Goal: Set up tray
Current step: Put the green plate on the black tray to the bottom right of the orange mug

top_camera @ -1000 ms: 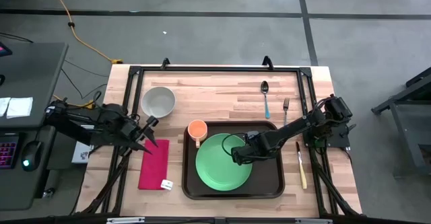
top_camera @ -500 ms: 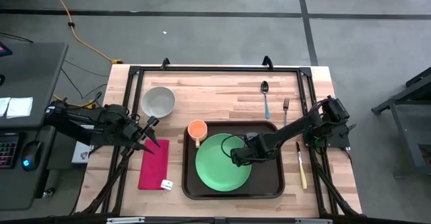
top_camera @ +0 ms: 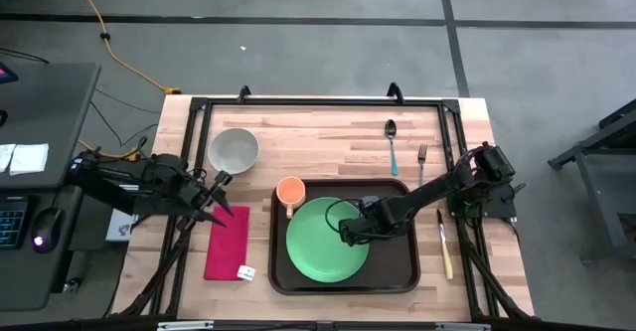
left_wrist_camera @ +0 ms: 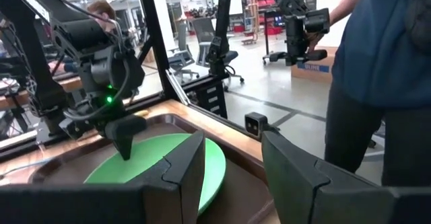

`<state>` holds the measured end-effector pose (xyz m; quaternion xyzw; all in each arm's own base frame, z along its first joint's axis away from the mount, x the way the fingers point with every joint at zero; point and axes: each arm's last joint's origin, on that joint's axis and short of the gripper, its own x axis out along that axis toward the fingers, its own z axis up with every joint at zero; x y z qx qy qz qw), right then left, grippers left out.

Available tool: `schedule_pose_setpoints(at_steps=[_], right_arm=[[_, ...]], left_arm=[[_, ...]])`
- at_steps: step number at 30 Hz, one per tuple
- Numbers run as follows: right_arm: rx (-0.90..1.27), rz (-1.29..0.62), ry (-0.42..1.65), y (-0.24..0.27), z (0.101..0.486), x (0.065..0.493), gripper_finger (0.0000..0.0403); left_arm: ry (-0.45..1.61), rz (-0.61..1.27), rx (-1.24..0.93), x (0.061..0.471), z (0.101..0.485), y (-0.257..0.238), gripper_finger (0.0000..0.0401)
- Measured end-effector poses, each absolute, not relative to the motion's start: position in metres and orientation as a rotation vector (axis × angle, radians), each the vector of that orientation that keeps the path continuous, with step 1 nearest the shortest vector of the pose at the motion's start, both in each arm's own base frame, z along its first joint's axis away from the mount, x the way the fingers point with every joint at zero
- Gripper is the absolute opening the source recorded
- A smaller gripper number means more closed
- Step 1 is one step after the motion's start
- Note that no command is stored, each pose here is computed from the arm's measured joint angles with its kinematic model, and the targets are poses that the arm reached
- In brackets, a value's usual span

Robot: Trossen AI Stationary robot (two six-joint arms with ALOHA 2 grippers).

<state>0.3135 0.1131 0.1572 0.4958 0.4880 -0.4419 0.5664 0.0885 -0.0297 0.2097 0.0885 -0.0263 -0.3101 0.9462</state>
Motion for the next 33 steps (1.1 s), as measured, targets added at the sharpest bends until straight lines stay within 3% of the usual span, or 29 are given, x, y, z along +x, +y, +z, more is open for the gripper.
schedule_pose_setpoints(at_steps=[18,33], right_arm=[[1.174,-1.039,1.195,0.114,0.155,0.312,0.0094],[1.194,-1.025,1.2,0.112,0.161,0.311,0.0099]], left_arm=[[-0.058,-0.607,0.198,0.077,0.207,-0.027,0.0179],[-0.048,-0.606,0.197,0.077,0.206,-0.027,0.0179]])
